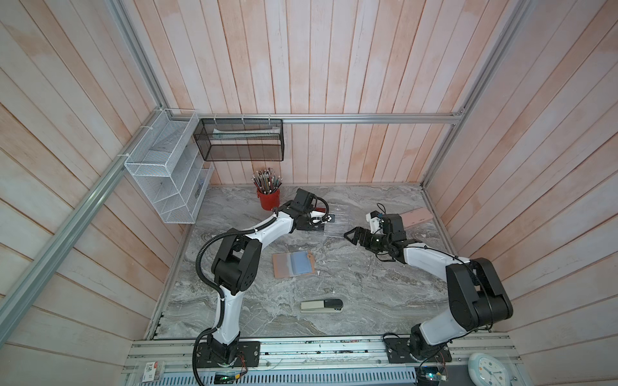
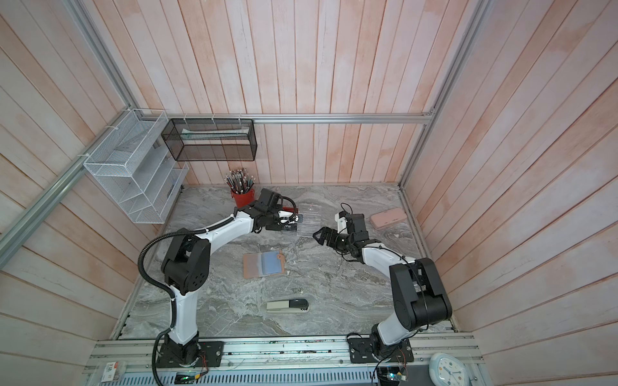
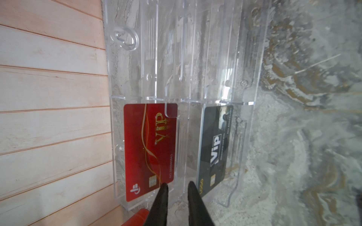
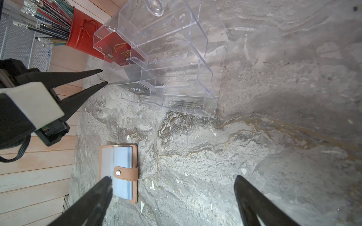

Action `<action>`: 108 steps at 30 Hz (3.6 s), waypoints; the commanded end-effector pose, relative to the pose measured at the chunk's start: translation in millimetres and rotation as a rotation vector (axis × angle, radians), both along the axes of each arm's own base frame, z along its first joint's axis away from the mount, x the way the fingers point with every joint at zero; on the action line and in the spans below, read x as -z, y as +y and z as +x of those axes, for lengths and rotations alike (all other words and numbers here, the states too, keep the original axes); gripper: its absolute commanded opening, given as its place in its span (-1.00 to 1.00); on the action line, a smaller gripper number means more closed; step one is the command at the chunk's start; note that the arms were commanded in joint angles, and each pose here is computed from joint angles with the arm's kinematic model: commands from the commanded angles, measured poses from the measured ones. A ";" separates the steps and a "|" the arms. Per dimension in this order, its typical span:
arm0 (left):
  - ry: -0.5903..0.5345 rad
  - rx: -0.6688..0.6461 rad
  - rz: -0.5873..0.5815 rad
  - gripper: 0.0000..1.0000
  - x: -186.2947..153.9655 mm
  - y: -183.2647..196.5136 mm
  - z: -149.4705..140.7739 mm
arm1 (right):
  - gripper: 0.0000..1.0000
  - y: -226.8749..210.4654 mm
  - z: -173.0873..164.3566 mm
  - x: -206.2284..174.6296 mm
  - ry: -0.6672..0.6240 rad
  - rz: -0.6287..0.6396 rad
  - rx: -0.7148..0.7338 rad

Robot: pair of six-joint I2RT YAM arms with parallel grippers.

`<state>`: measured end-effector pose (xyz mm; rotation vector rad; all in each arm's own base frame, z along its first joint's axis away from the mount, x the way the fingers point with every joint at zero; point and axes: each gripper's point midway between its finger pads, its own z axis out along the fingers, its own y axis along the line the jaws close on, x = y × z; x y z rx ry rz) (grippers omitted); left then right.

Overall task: Take the credit cards out of the card holder
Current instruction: Place the credit card in the storage box, then touch the credit card in the storage box.

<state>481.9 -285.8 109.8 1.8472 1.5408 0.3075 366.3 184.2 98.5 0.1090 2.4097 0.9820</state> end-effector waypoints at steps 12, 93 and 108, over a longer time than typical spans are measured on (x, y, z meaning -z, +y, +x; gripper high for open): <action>-0.242 -0.110 -0.411 1.00 -132.0 15.1 -10.8 | 0.96 -3.3 16.0 -16.0 -0.086 -0.215 0.015; 0.118 -0.548 -1.589 1.00 -169.8 109.5 -144.4 | 0.96 103.9 123.7 -2.5 -0.327 -0.933 0.012; 0.123 -0.542 -1.588 1.00 -169.9 108.8 -145.4 | 0.96 107.2 122.1 -11.9 -0.333 -0.906 0.004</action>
